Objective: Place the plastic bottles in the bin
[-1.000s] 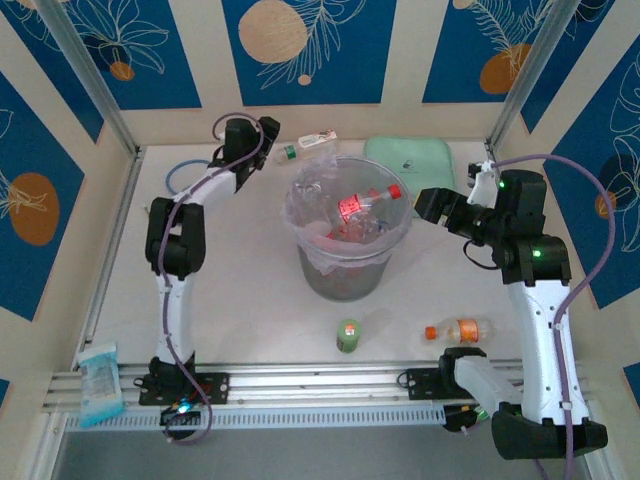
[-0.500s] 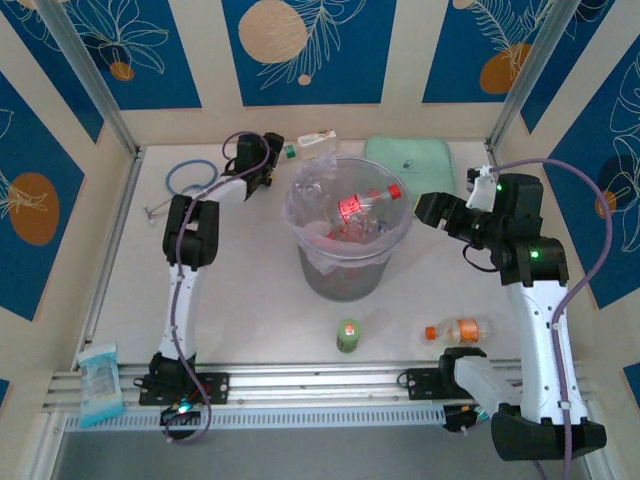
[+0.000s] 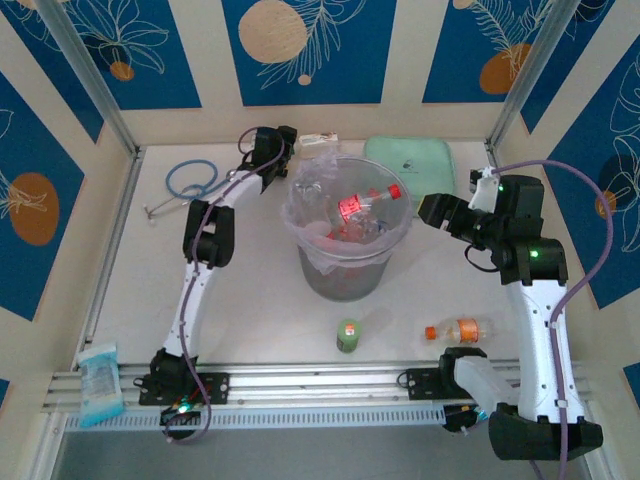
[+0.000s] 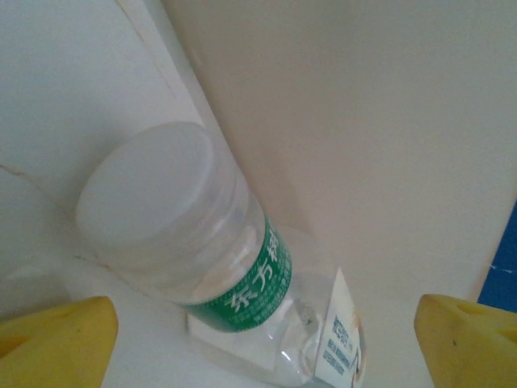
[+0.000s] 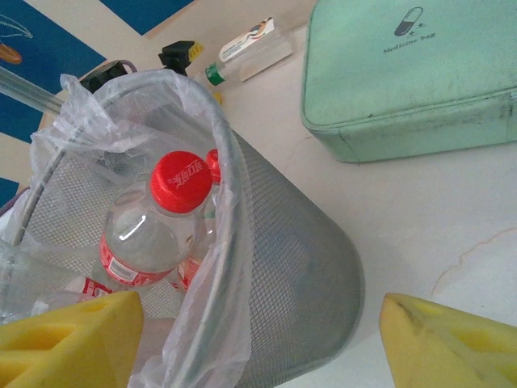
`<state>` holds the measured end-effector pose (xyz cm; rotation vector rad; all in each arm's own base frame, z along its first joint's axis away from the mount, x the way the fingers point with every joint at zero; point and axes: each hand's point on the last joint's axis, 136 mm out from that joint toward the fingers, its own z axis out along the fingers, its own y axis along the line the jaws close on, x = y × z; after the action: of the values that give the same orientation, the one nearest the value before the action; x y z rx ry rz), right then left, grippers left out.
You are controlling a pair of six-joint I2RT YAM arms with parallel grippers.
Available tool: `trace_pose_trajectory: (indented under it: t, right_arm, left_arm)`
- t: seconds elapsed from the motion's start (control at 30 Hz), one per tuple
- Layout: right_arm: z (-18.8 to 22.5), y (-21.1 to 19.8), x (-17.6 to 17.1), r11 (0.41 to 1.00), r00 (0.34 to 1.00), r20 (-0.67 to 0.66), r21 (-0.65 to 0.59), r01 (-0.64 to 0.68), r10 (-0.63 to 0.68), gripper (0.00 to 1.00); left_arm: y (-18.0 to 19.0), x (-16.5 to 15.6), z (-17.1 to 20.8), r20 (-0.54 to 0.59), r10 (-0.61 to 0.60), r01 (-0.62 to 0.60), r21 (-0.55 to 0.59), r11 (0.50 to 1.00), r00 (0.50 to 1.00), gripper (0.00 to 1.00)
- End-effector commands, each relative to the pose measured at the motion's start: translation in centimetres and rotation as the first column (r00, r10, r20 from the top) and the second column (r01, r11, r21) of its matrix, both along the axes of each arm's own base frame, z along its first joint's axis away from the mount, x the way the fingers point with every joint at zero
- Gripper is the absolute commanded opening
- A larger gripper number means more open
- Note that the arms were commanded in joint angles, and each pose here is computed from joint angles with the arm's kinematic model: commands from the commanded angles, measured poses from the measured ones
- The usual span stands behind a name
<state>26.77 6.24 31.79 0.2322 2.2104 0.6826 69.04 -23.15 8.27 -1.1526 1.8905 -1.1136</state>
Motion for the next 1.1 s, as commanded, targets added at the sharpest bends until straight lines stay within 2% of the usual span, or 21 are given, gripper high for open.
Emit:
trace_pose_trajectory:
  t: [0.0,0.13,0.37,0.53,0.7,0.87,0.97,1.03,1.07]
  right_arm:
    - [-0.1,-0.4,-0.2,1.0,1.0,0.014,-0.02,0.001,-0.001,0.77]
    - [-0.1,-0.4,0.0,1.0,1.0,0.012,-0.009,0.0,0.0,0.77]
    - [-0.3,-0.4,0.2,1.0,1.0,0.001,0.002,0.003,-0.003,0.77]
    - [-0.1,-0.5,0.3,1.0,1.0,0.004,0.003,0.007,-0.007,0.77]
    - [-0.2,-0.4,0.4,1.0,1.0,-0.004,0.012,0.005,-0.005,0.76]
    - [0.0,-0.2,0.5,1.0,1.0,-0.004,0.022,0.001,-0.001,0.76]
    - [0.3,-0.2,0.7,1.0,1.0,0.006,0.024,-0.001,0.001,0.76]
    - [0.4,-0.1,1.1,1.0,1.0,0.009,0.028,-0.002,0.002,0.76]
    - [0.3,0.1,1.5,0.999,1.0,0.004,0.043,-0.009,0.009,0.76]
  left_arm:
    - [0.4,-0.9,-5.4,-0.125,0.051,-0.049,0.023,0.999,0.991,0.9]
    - [0.9,-0.9,-6.4,-0.146,0.084,-0.082,0.023,0.996,0.986,0.81]
    - [1.2,-0.6,-8.2,-0.151,0.111,-0.112,0.0,0.994,0.982,0.51]
    - [1.6,-0.1,-7.6,-0.132,0.109,-0.11,-0.002,0.994,0.985,0.38]
    - [2.3,0.4,-5.5,-0.092,0.097,-0.097,0.0,0.995,0.991,0.27]
    - [2.7,0.7,-2.9,-0.039,0.084,-0.084,-0.006,0.996,0.996,0.19]
    - [2.8,0.3,-1.3,-0.004,0.062,-0.062,-0.005,0.998,0.998,0.17]
    - [3.1,-0.2,0.6,0.047,0.053,-0.053,-0.003,0.999,0.997,0.2]
    - [3.4,-0.6,1.8,0.079,0.049,-0.049,0.001,0.999,0.996,0.26]
